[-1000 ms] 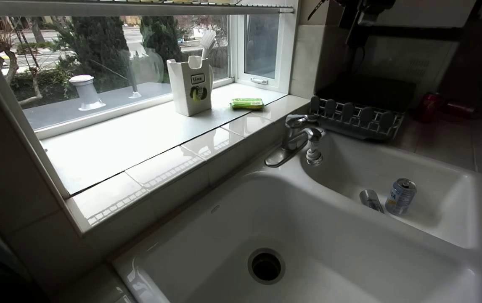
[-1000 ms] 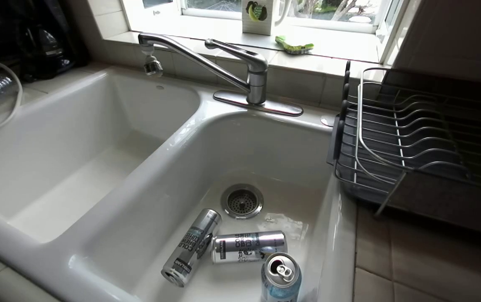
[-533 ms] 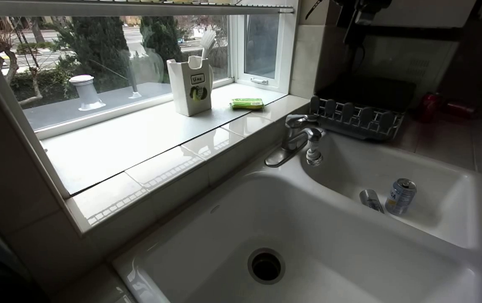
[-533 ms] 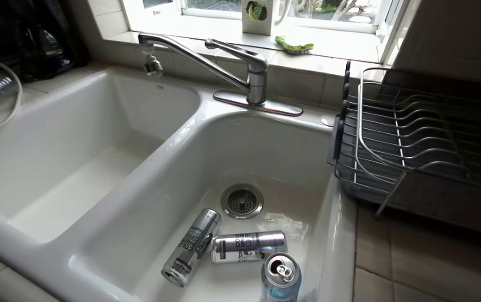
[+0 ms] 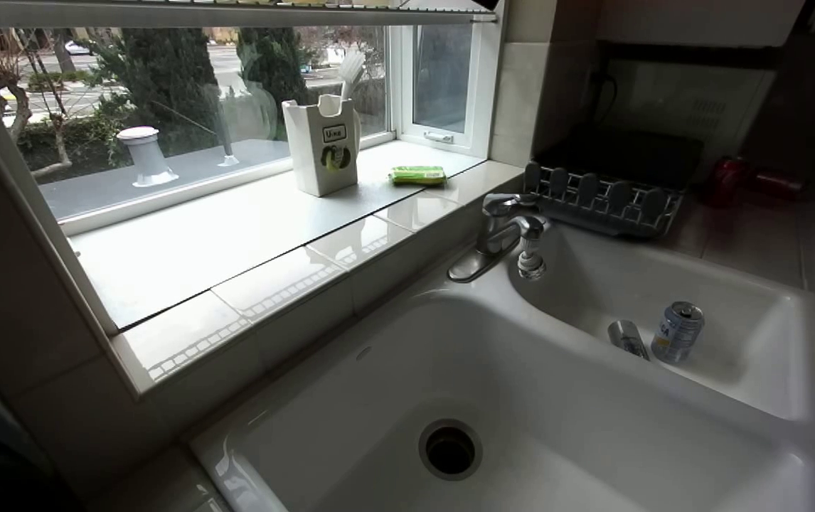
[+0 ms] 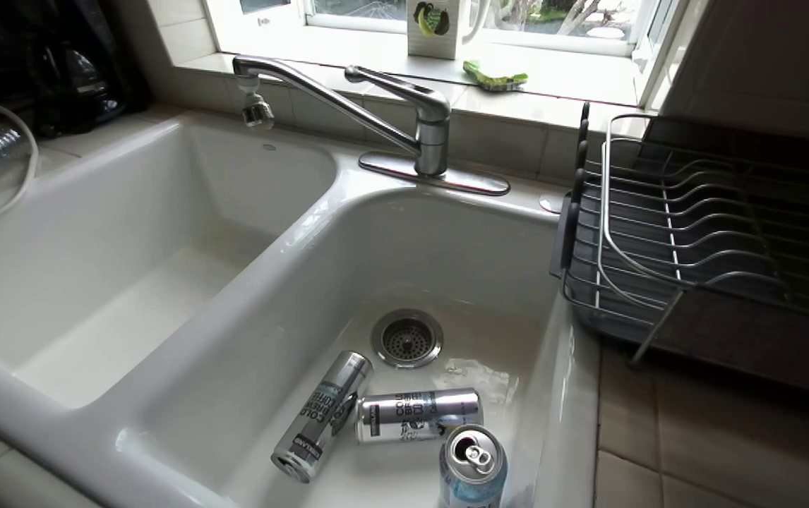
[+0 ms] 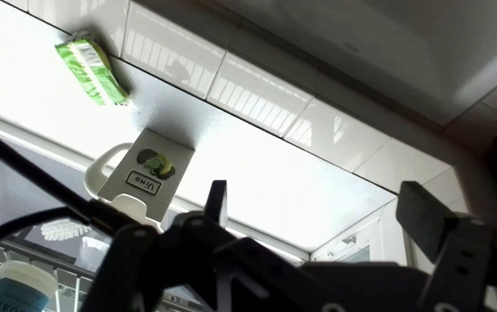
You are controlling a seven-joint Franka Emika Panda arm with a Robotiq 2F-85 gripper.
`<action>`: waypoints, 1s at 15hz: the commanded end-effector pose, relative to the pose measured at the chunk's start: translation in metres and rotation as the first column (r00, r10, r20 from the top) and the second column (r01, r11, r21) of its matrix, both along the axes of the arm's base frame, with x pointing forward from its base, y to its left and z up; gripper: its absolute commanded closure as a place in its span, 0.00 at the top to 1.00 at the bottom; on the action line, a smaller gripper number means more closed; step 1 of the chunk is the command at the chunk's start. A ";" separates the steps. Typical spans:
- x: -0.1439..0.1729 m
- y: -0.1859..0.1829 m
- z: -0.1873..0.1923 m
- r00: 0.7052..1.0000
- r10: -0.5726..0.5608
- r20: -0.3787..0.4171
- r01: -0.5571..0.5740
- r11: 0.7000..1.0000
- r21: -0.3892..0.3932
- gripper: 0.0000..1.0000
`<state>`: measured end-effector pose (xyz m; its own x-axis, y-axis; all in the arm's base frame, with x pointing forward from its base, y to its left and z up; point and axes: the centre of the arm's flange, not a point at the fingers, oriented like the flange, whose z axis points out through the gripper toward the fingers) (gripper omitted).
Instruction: Put the bottle on the left of the sink
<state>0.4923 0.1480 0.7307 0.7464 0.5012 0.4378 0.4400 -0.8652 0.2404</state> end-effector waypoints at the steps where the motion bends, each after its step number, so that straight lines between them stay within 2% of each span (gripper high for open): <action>1: 0.038 0.002 0.015 0.993 -0.020 0.121 0.016 0.999 0.029 1.00; 4: 0.059 0.003 0.024 0.981 -0.018 0.192 0.008 0.999 0.049 1.00; 8: 0.087 0.004 0.035 0.958 -0.038 0.283 0.006 0.994 0.114 1.00; 9: 0.067 0.000 0.028 0.967 -0.019 0.253 -0.005 0.996 0.094 1.00; 15: 0.080 0.000 0.031 0.962 -0.027 0.272 -0.003 0.994 0.109 1.00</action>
<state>0.5722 0.1484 0.7616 0.5969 0.4316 0.6763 0.3601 -0.8974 0.2548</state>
